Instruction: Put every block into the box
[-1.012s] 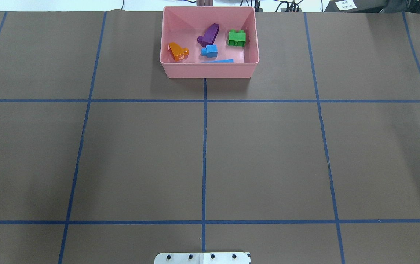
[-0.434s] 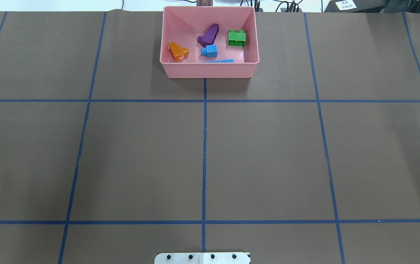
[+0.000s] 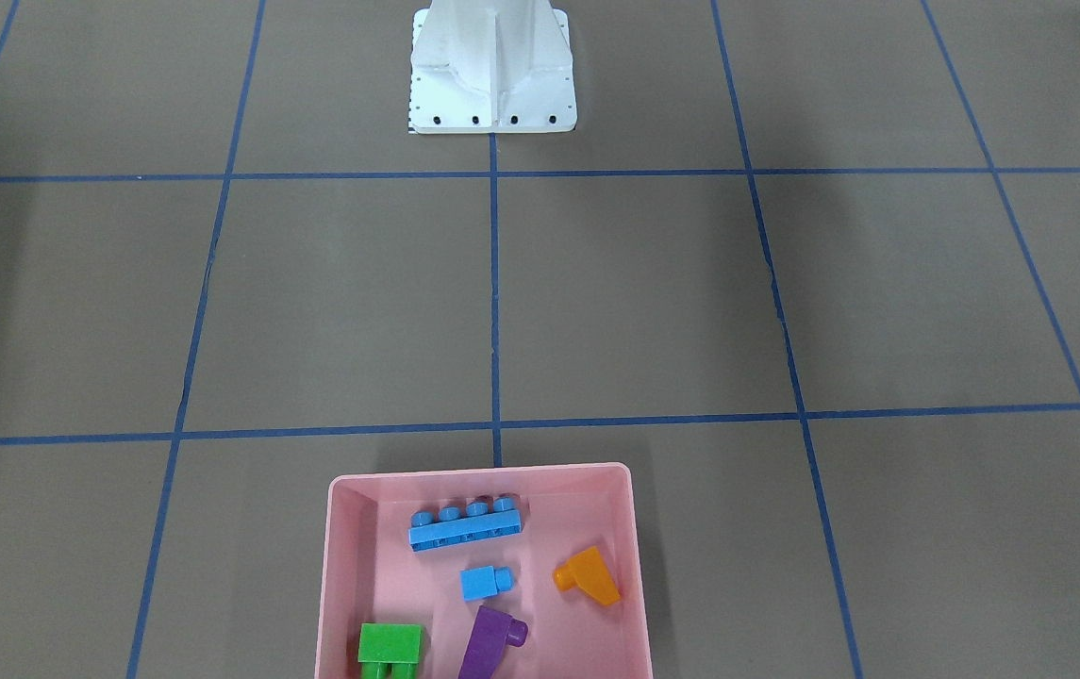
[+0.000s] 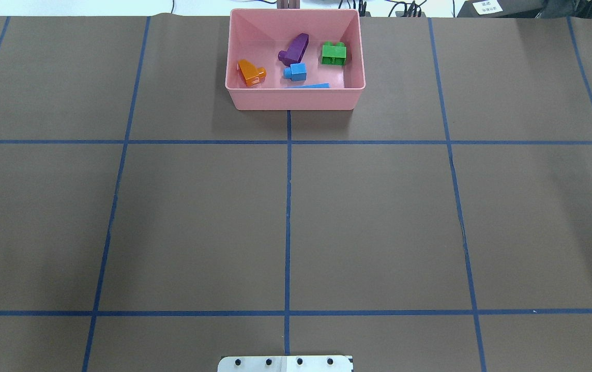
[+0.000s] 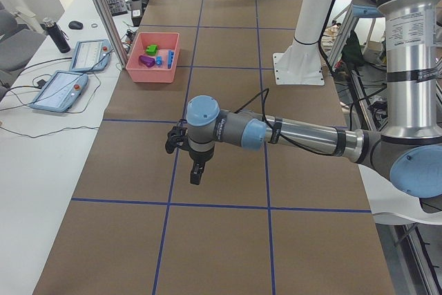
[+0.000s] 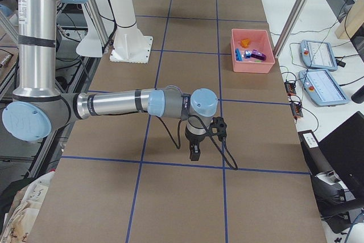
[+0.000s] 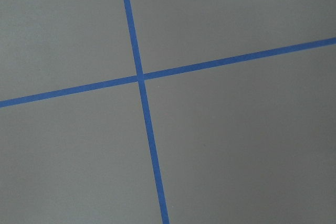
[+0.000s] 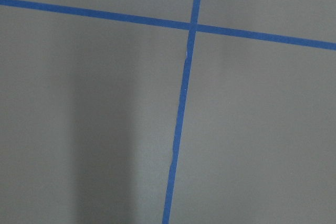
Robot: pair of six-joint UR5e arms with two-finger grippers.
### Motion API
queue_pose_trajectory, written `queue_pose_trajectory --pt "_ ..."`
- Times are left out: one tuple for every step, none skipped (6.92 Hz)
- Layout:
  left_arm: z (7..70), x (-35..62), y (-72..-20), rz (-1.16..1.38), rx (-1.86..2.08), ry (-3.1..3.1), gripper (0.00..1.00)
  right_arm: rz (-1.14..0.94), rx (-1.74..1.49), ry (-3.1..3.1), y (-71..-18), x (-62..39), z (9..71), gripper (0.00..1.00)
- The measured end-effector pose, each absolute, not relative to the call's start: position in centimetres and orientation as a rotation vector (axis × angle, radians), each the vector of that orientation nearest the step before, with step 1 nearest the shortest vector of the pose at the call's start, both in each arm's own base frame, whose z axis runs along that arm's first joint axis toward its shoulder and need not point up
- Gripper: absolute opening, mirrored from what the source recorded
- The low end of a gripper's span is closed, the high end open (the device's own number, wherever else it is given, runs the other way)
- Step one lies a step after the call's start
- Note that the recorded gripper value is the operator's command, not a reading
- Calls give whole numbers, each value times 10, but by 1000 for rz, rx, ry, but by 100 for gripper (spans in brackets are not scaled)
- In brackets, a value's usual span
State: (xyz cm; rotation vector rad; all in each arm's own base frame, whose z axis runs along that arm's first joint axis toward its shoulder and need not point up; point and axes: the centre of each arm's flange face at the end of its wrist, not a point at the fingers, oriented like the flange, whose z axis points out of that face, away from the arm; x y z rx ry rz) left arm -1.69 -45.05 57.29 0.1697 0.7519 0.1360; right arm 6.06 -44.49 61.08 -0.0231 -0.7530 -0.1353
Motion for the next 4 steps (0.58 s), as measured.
queue_pose_trajectory --pt "572 -17 -450 137 171 753 100 -135 -22 -767 -445 60 610 100" --pt "572 -17 -450 137 172 754 100 -135 -21 -776 -445 59 610 100" --pt "571 -17 -450 138 174 755 100 -135 -21 -779 -445 59 610 100" --pt "570 -17 -450 139 175 755 100 -134 -23 -779 -445 59 611 100"
